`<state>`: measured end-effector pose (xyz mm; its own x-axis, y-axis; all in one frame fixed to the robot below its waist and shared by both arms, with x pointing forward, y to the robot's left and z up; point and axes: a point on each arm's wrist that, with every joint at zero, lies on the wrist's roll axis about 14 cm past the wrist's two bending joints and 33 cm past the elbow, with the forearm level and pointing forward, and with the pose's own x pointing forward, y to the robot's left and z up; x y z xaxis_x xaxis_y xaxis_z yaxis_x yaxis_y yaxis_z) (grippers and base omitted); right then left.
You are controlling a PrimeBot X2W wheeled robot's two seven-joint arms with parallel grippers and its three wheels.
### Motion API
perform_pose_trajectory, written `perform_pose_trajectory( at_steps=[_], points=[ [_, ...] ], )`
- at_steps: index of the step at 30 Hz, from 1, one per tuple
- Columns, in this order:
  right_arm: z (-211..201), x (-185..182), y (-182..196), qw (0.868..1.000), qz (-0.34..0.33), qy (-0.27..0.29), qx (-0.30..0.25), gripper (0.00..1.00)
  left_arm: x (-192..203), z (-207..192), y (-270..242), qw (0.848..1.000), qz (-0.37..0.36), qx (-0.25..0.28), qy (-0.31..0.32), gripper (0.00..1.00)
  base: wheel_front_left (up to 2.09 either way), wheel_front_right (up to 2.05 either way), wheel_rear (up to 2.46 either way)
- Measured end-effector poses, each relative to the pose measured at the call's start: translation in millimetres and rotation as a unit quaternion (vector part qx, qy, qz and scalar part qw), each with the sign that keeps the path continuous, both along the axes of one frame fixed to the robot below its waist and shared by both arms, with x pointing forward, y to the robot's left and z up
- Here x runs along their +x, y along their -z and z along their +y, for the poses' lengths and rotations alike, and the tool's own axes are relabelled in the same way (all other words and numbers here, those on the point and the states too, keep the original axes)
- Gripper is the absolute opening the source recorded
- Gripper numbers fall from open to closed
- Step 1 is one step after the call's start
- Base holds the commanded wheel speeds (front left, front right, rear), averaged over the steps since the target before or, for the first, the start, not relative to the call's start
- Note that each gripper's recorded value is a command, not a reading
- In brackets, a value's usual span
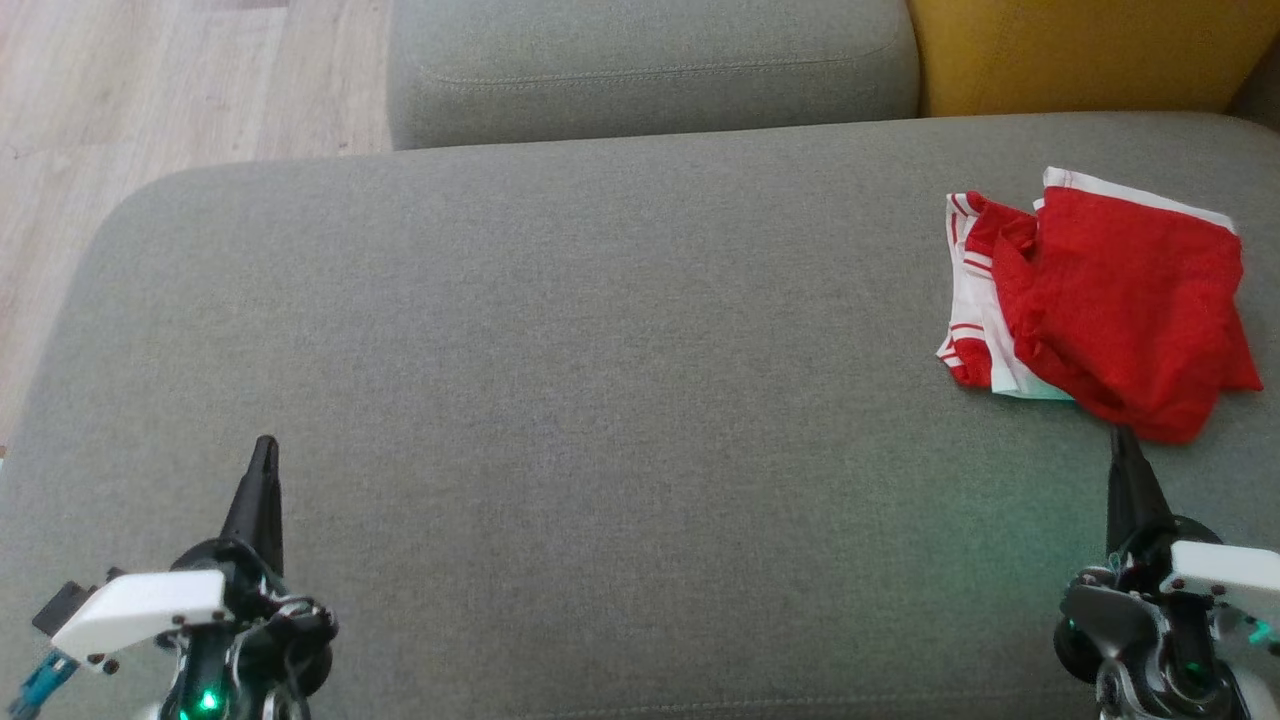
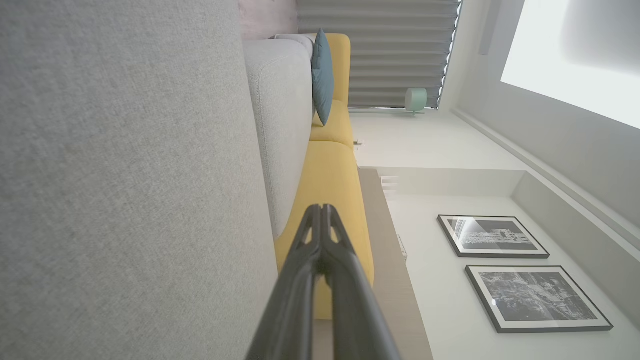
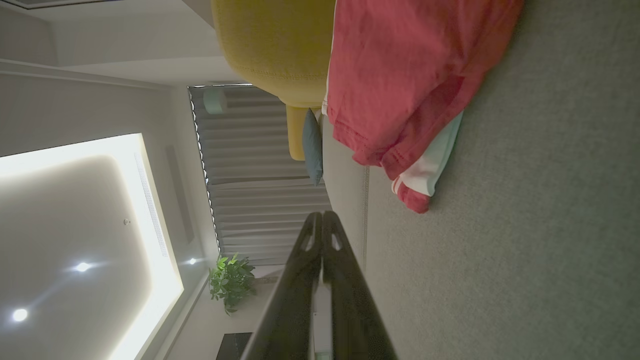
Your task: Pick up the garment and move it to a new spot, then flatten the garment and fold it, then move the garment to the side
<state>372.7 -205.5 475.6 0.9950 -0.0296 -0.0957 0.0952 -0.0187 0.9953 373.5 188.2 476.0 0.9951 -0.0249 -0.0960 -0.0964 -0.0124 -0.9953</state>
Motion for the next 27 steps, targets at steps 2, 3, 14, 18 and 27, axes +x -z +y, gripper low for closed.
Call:
perform_pose_trajectory(
  at_steps=[2,3,14,18,27],
  points=[
    [0.2,0.0,0.0,1.0,0.0,-0.001,0.0,0.0,0.0,0.1,0.0,1.0,0.0,0.0,0.0,0.0,0.0,0.0,0.0],
    [0.2,0.0,0.0,1.0,0.0,-0.001,0.0,0.0,0.0,0.1,0.0,1.0,0.0,0.0,0.0,0.0,0.0,0.0,0.0],
    [-0.5,-0.1,0.0,1.0,0.0,0.0,0.001,0.0,0.0,0.3,0.0,1.0,0.0,0.0,-0.001,0.0,0.0,0.0,0.0],
    [-0.3,-0.1,0.0,1.0,0.0,-0.001,0.001,0.0,0.0,0.5,0.0,1.0,0.0,0.0,-0.001,0.0,0.0,0.0,0.0],
    [-0.6,-0.1,0.0,1.0,0.0,0.0,0.001,0.0,0.0,0.6,0.1,1.0,0.0,-0.001,-0.001,0.0,0.0,0.0,0.0]
  ],
)
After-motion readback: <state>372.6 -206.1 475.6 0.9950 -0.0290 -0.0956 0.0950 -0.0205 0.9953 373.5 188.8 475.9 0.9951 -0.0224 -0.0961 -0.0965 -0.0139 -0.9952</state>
